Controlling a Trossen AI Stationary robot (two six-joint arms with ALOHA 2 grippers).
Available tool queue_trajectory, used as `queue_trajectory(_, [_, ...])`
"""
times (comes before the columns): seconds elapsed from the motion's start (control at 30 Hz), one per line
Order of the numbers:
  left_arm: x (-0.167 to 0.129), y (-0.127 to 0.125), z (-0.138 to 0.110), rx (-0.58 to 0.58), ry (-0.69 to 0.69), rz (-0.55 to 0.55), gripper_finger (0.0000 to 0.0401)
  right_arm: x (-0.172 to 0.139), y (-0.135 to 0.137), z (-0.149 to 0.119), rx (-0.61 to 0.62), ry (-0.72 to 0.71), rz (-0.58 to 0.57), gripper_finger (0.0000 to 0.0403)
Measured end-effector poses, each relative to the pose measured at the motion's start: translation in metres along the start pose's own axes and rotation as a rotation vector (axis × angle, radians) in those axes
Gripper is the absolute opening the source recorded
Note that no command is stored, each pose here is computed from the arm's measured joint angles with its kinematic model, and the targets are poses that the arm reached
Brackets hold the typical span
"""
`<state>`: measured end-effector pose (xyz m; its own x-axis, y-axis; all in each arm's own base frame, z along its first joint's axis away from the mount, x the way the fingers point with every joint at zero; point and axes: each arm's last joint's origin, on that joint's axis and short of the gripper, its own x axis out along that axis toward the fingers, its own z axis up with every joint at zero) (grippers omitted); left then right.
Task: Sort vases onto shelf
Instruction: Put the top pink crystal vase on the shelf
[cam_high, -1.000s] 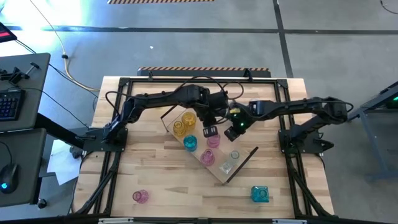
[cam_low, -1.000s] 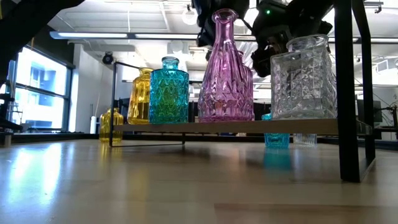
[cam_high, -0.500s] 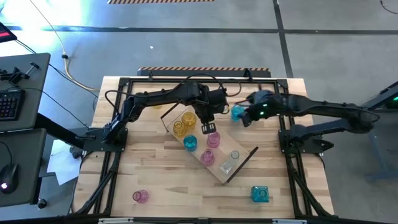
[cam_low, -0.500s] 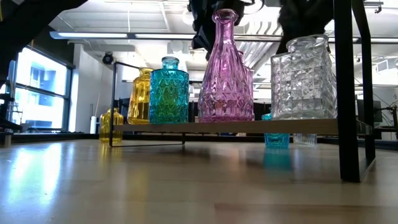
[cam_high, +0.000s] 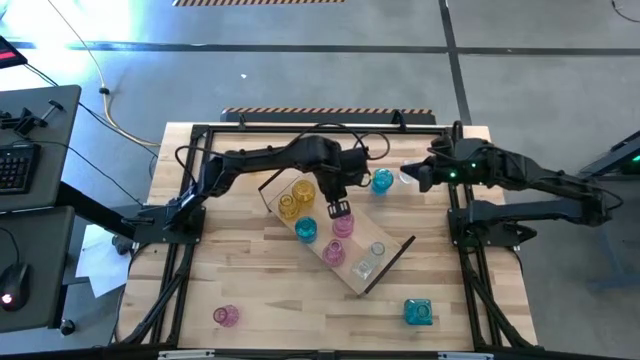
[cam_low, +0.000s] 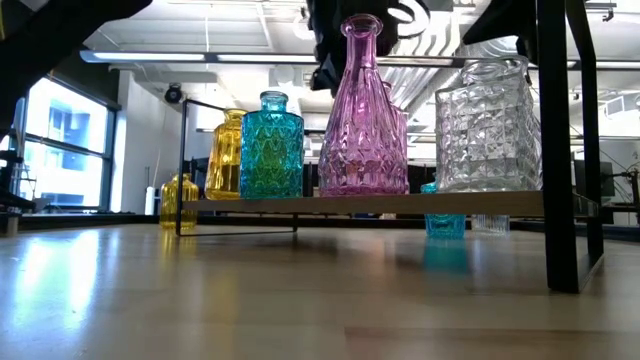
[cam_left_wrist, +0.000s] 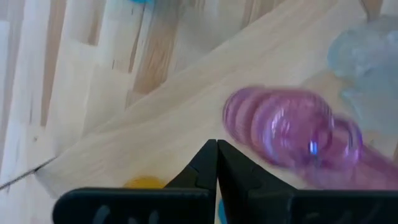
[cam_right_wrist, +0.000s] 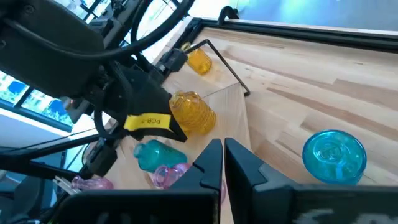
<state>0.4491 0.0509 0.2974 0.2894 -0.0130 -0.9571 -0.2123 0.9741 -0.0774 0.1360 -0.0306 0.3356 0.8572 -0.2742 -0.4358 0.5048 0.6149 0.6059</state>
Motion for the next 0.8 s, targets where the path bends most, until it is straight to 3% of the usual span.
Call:
queue_trajectory(0.53, [0.006, 0.001, -0.005, -0.015, 0.066, 0.023, 0.0, 0.002, -0.001, -0.001, -0.023, 0.019, -0.018, 0.0])
queue_trajectory(0.63, [-0.019, -0.002, -0.009, -0.007, 0.014, 0.027, 0.0, 0.002, -0.001, -0.002, -0.029, 0.021, -0.019, 0.0])
queue_trajectory(0.8, [-0.103, 0.001, -0.031, -0.038, -0.188, 0.129, 0.0, 0.002, -0.001, -0.002, -0.03, 0.023, -0.021, 0.0])
